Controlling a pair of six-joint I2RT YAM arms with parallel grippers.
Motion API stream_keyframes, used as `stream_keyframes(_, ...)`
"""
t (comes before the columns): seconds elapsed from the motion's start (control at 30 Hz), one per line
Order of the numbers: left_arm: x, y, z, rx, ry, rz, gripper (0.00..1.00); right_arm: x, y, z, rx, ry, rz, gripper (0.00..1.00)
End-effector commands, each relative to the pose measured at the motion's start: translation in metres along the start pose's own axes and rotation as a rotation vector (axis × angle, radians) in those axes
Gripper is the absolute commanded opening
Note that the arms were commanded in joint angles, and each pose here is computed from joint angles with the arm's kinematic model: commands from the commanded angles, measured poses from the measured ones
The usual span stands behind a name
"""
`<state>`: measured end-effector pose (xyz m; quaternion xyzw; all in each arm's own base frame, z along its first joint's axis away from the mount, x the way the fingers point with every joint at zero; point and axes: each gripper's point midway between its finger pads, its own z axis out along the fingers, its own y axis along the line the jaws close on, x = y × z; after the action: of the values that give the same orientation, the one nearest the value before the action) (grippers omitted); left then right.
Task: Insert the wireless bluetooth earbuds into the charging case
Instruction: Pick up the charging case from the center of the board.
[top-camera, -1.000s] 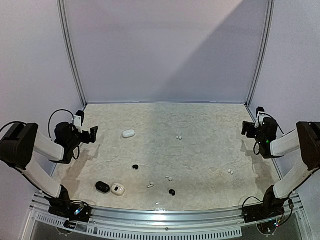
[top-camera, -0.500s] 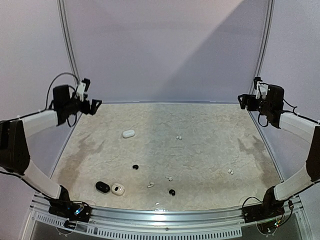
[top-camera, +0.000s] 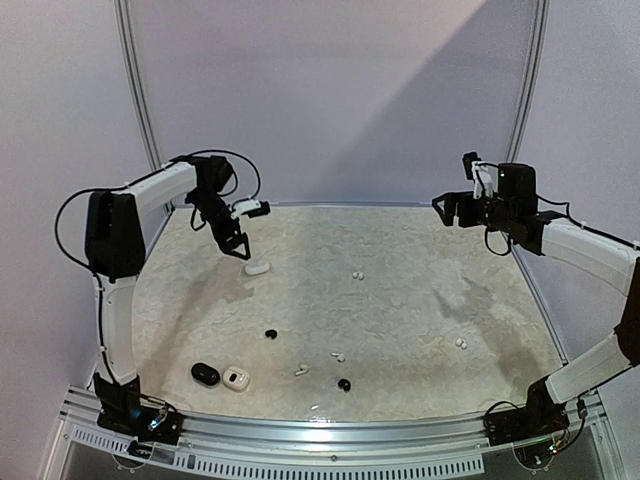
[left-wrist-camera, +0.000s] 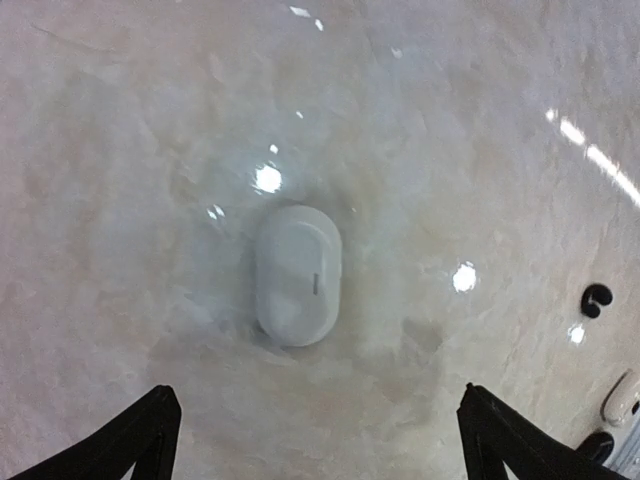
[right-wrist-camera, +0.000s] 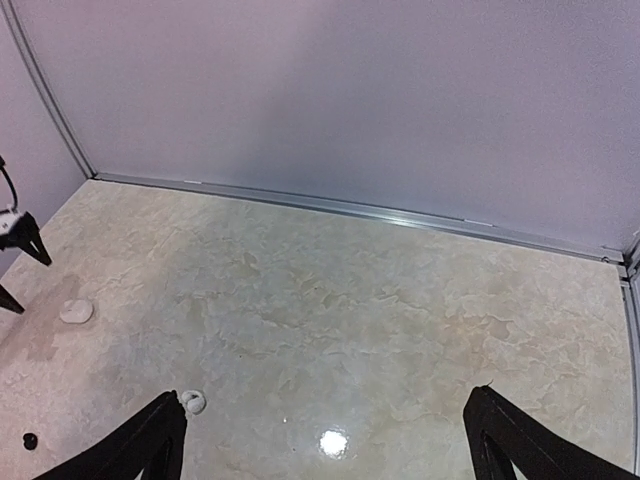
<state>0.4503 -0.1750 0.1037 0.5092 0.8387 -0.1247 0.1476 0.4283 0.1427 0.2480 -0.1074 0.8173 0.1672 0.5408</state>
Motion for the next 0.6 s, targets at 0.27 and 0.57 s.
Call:
stream_keyframes(0.27, 0.023, 0.001, 0.068, 0.06, 0.267, 0.107, 0.99, 0.034, 0.069, 0.021, -0.07, 0.095, -0.033, 0.99)
stream_keyframes(0.57, 0.034, 0.001, 0.098, 0.085, 0.301, 0.124, 0.8, 0.053, 0.112, 0.047, -0.137, 0.182, -0.122, 0.99)
